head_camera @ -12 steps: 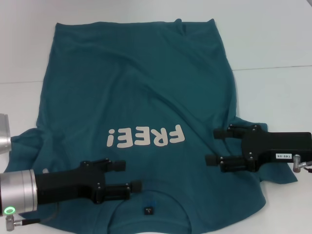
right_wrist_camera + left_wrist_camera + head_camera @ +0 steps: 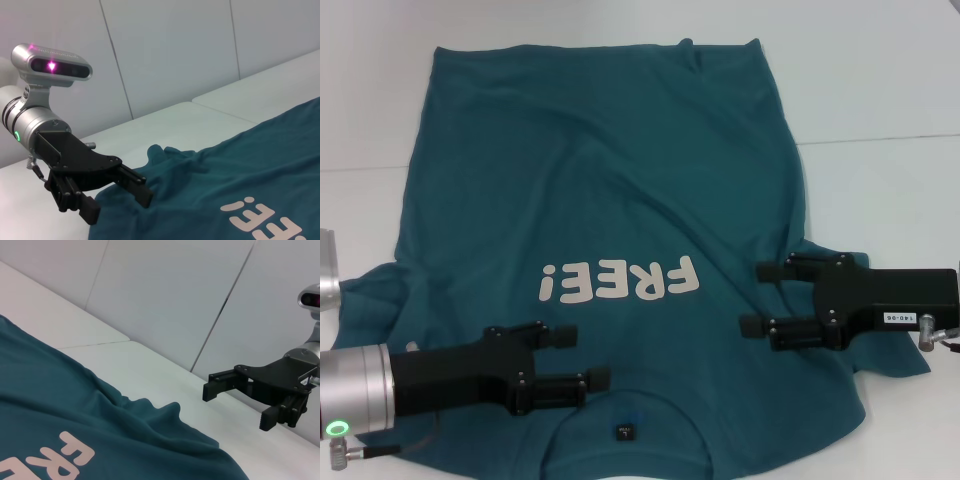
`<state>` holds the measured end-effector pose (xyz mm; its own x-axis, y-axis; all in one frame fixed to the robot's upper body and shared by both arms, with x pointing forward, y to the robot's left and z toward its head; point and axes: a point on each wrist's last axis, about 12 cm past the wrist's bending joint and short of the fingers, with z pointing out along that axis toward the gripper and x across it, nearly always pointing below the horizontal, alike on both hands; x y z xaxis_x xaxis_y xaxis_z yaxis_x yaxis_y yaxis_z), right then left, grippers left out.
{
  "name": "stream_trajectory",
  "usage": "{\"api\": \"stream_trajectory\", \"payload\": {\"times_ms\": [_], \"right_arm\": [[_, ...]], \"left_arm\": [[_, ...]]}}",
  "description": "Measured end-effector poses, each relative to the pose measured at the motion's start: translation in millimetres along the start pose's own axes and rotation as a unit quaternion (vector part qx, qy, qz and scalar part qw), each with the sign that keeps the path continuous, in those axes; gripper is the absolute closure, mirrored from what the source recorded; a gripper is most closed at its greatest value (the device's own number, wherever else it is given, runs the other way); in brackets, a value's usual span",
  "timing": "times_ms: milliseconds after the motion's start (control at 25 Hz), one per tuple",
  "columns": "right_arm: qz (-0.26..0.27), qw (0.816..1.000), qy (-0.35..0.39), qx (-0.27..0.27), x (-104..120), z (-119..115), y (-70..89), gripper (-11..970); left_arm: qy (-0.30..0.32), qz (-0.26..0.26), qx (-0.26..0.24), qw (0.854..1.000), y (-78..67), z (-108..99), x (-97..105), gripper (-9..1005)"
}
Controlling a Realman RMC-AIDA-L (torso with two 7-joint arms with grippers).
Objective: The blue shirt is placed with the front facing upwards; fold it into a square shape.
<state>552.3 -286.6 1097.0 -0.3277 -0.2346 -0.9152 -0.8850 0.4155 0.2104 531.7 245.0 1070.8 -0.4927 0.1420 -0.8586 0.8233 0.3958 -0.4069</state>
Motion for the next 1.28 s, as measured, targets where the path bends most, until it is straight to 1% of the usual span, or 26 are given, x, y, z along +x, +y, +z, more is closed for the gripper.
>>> {"api": "stream_trajectory", "payload": {"times_ms": [240, 320, 440, 640, 880, 1120, 1280], "right_arm": [[0.0, 1.0, 0.0, 0.001, -0.1, -0.2, -0.3, 44], [0.001, 1.0, -0.002, 0.004, -0.2, -0.8, -0.9, 44], [0.002, 1.0, -0.005, 0.007, 0.1, -1.6, -1.0, 44], [0.012, 1.0, -0.015, 0.008, 3.5, -4.0, 1.1, 44], [0.023, 0.999, -0.022, 0.007, 3.6, -1.5, 2.2, 44], [0.024, 0.999, -0.023, 0.004, 1.3, 1.4, 2.1, 44], [0.025, 0.999, -0.024, 0.007, 1.2, 1.8, 1.7, 44]], "left_arm": [[-0.007, -0.002, -0.01, 1.0, 2.3, -1.9, -0.5, 112], [-0.017, -0.007, -0.025, 1.0, 5.3, -4.0, -1.2, 112], [-0.043, -0.03, -0.069, 0.996, 14.8, -9.0, -3.3, 113], [-0.072, -0.085, -0.146, 0.983, 33.4, -23.6, -6.7, 115], [-0.079, -0.101, -0.215, 0.968, 47.0, -42.6, -1.7, 122], [-0.072, -0.113, -0.272, 0.953, 53.9, -67.5, 4.2, 121], [-0.078, -0.12, -0.299, 0.944, 54.4, -84.3, 9.3, 122]]}}
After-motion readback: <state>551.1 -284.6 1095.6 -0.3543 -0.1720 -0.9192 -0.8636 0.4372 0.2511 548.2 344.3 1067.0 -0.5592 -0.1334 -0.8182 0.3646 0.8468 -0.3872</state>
